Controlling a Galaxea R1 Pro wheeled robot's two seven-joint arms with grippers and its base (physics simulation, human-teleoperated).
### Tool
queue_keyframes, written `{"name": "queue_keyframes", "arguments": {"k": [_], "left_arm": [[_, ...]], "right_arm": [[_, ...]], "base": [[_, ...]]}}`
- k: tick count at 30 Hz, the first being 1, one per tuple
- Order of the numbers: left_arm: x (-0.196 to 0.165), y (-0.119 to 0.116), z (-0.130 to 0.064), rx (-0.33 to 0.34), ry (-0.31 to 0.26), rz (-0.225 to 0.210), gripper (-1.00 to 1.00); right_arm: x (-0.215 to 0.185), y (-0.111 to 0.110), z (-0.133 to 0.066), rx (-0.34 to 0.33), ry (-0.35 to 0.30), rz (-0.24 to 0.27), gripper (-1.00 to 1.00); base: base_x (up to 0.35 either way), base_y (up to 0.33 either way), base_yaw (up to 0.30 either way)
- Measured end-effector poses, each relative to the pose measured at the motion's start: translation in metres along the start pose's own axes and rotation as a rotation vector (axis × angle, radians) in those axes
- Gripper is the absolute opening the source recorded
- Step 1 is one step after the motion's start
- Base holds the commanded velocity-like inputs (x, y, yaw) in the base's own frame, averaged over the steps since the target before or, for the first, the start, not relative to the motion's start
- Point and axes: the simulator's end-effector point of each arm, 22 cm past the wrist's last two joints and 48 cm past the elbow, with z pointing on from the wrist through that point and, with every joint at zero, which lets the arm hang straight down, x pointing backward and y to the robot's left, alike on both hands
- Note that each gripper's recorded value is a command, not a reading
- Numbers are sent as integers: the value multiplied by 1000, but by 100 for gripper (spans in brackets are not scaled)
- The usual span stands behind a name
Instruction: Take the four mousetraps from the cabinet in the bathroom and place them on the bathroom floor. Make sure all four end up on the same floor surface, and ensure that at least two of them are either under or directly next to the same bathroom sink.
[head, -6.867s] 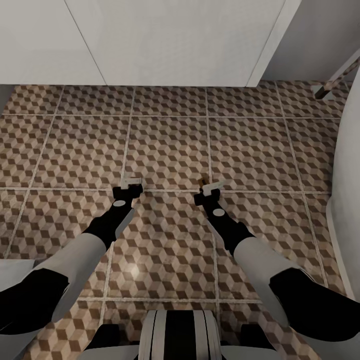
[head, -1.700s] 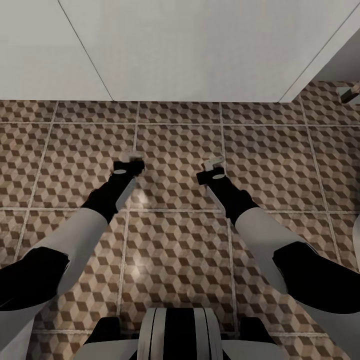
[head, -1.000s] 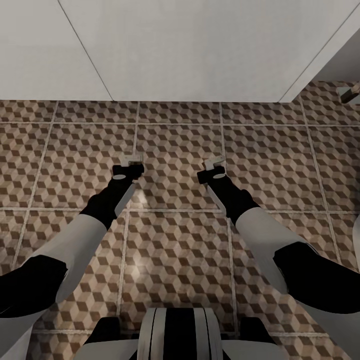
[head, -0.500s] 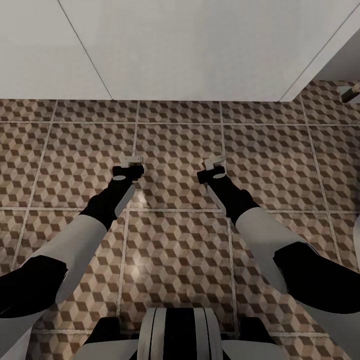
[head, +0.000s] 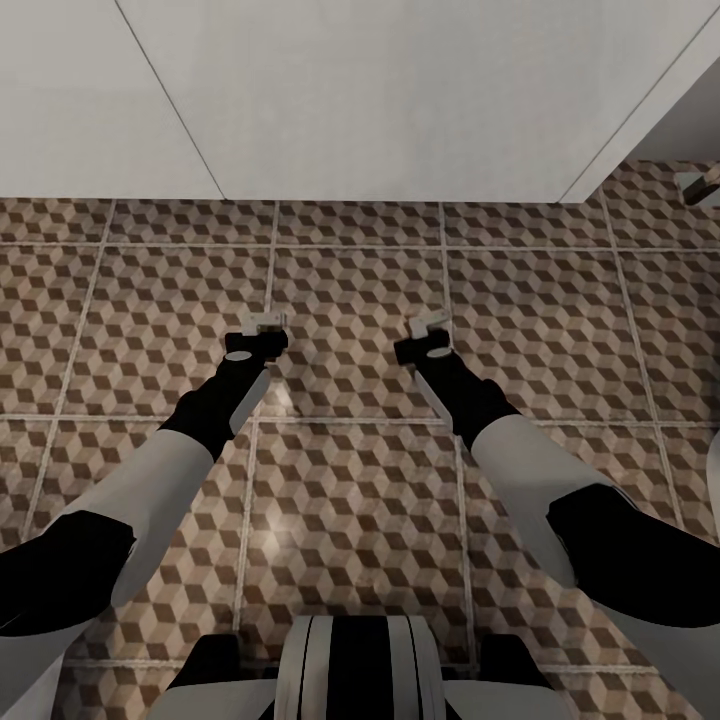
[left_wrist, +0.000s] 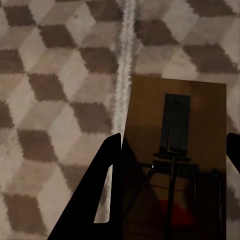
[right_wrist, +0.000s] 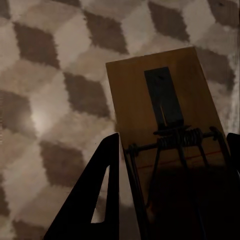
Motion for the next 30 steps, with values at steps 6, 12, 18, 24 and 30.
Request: {"name": "queue_keyframes", "arguments": {"k": [6, 12, 18, 24, 30], "left_arm": [[1, 0, 0, 0, 1, 0, -100], [6, 1, 1, -3, 13, 2, -100], [12, 2, 2, -5, 25, 6, -100], [13, 2, 2, -6, 28, 6, -100], [15, 2, 2, -7, 31, 6, -100]], "right_arm": [[-12, 0, 0, 1, -69, 12, -100], [-12, 1, 0, 1, -83, 16, -100], [-16, -4, 0, 6, -120, 20, -100], [-17, -6, 0, 8, -129, 22, -100], [-15, -7, 0, 9, -128, 22, -100]], "base": [[0, 0, 0], [0, 0, 0], [0, 0, 0], [0, 0, 0], [0, 0, 0]]}}
